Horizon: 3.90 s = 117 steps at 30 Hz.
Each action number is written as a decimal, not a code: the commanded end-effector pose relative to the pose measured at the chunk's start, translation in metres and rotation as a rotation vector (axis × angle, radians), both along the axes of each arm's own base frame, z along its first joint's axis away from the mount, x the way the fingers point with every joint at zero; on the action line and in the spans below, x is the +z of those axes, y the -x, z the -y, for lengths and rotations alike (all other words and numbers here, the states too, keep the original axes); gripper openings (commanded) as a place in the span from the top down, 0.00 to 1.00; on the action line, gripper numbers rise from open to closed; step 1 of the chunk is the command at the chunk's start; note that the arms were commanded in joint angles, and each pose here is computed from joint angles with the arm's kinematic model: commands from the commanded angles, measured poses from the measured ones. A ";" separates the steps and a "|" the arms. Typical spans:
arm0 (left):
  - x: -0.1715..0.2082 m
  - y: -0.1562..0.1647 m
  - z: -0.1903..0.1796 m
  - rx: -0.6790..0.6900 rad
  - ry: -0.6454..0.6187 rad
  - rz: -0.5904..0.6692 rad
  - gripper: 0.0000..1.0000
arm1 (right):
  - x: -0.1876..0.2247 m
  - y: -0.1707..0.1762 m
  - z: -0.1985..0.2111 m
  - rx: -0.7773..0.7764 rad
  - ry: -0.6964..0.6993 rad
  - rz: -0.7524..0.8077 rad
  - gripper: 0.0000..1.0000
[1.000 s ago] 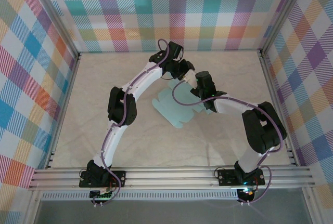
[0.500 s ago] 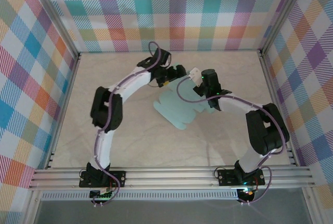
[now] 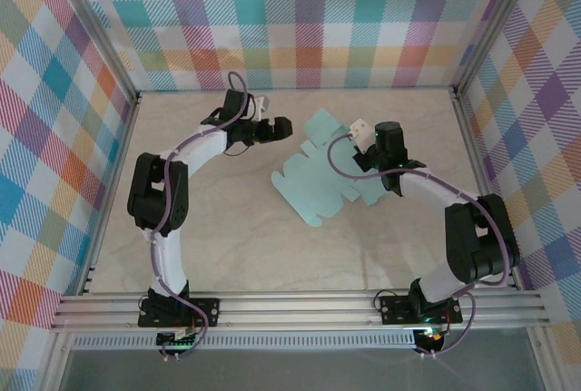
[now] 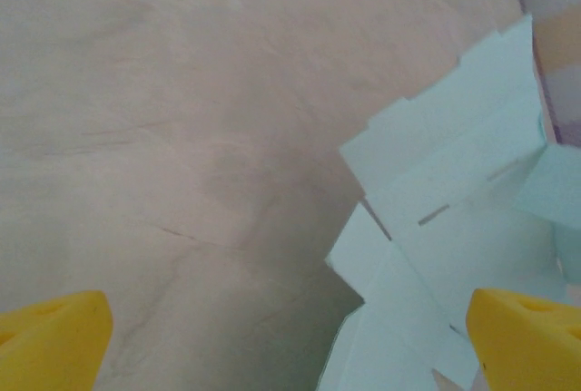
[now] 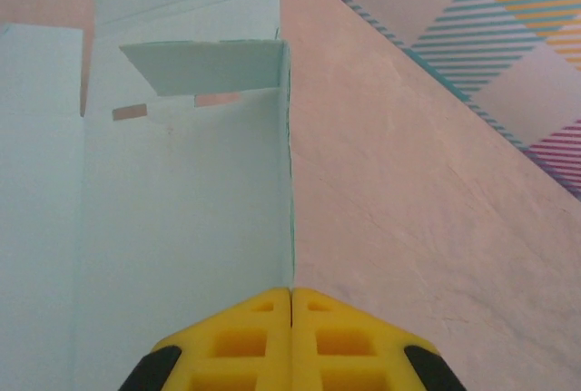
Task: Fold the paper box
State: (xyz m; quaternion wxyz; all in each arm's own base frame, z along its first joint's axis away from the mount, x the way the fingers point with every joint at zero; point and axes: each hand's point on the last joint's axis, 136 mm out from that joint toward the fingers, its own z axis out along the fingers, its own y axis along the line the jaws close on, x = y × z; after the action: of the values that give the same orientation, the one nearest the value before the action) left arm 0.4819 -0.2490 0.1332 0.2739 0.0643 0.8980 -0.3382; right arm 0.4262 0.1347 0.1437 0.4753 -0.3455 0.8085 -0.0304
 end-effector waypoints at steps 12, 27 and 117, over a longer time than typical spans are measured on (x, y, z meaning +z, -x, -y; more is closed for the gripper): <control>-0.014 0.022 0.050 -0.349 0.130 0.079 0.09 | 0.026 0.008 -0.028 0.130 -0.185 -0.054 1.00; -0.007 0.026 0.065 -0.353 0.190 0.053 0.30 | 0.013 0.002 -0.025 0.102 -0.099 -0.110 1.00; 0.039 0.046 0.072 -0.181 0.235 0.308 0.32 | -0.026 0.007 -0.006 -0.041 0.077 -0.075 1.00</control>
State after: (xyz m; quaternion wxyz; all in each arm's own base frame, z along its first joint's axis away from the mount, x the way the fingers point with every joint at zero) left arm 0.4099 -0.3387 0.1147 0.3129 0.2178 0.8353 -0.3962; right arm 0.4144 0.1408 0.1016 0.4073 -0.3474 0.8438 -0.0385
